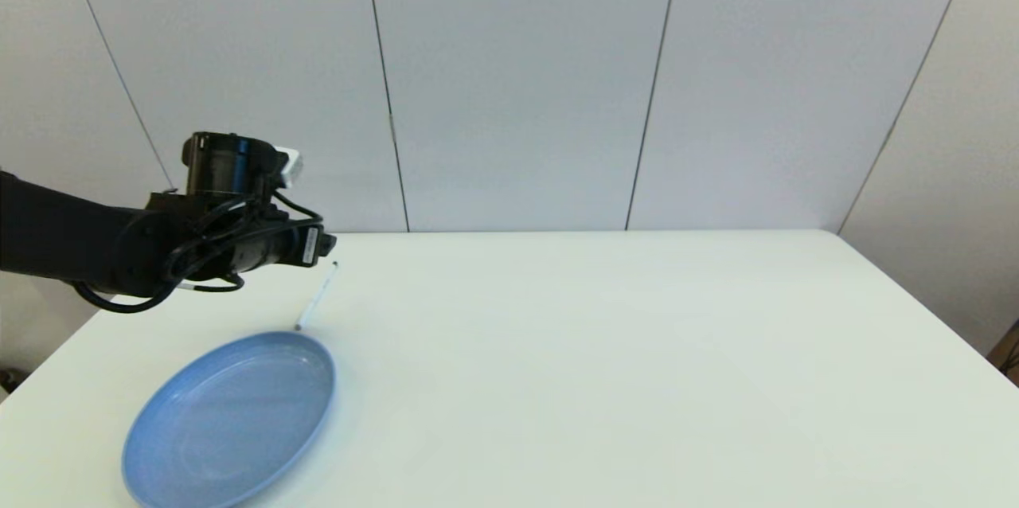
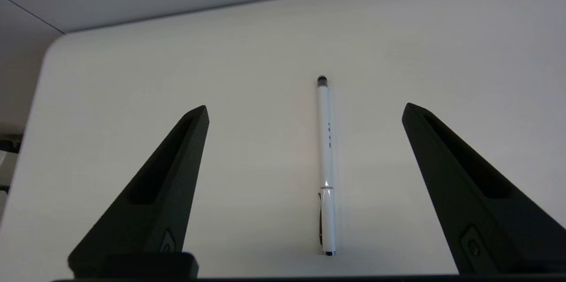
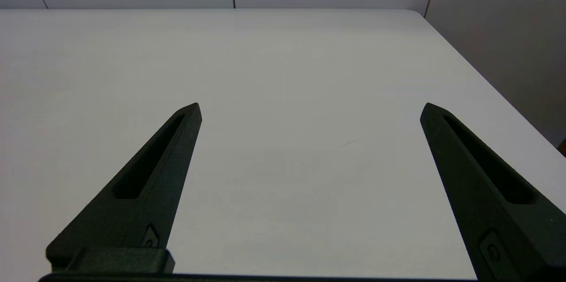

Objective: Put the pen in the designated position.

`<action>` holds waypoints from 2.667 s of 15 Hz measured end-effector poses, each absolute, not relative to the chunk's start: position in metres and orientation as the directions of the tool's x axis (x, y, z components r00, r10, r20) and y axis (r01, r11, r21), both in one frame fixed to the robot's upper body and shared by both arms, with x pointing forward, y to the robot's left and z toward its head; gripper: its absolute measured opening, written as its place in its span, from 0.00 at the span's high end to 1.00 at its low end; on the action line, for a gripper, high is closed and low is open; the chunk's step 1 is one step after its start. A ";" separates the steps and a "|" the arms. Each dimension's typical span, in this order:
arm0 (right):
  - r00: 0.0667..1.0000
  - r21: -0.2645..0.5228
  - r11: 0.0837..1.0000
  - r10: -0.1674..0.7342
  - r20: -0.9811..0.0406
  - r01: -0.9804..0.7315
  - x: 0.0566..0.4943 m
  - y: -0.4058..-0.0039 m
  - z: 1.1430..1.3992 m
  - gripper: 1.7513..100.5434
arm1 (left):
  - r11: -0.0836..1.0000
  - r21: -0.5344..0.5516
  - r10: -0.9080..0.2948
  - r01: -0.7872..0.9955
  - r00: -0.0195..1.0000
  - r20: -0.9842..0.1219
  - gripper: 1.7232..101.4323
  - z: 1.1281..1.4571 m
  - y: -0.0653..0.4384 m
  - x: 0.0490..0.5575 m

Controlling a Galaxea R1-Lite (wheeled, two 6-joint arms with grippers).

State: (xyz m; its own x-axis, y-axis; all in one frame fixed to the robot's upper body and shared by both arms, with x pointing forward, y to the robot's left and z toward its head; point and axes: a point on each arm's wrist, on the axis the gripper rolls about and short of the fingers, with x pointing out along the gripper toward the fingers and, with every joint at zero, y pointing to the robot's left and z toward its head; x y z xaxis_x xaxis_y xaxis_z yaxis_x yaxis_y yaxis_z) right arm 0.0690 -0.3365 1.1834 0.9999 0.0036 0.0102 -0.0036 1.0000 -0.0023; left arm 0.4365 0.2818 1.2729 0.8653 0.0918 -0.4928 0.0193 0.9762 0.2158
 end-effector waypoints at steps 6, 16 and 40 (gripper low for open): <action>1.000 -0.003 1.000 0.003 0.010 -0.003 0.069 -0.337 1.183 0.03 | 0.971 0.215 0.176 -0.099 0.911 -0.374 0.08 1.324 0.306 0.409; 1.000 -0.003 1.000 0.004 0.010 -0.004 0.069 -0.337 1.183 0.03 | 0.915 0.250 0.363 -0.317 0.917 -0.165 0.05 1.409 0.355 0.305; 1.000 -0.003 1.000 0.004 0.010 -0.004 0.069 -0.337 1.183 0.03 | 0.984 0.157 -0.071 0.080 0.995 -0.063 0.04 1.238 0.332 0.082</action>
State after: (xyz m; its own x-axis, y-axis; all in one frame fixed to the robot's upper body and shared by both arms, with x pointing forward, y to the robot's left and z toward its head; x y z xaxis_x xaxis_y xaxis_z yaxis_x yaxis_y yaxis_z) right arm 0.0690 -0.3365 1.1834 0.9999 0.0040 0.0102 -0.0040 1.0000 -0.0028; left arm 0.0825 0.3324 1.2383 0.9955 -0.0708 -0.0633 0.0799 0.9844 0.1566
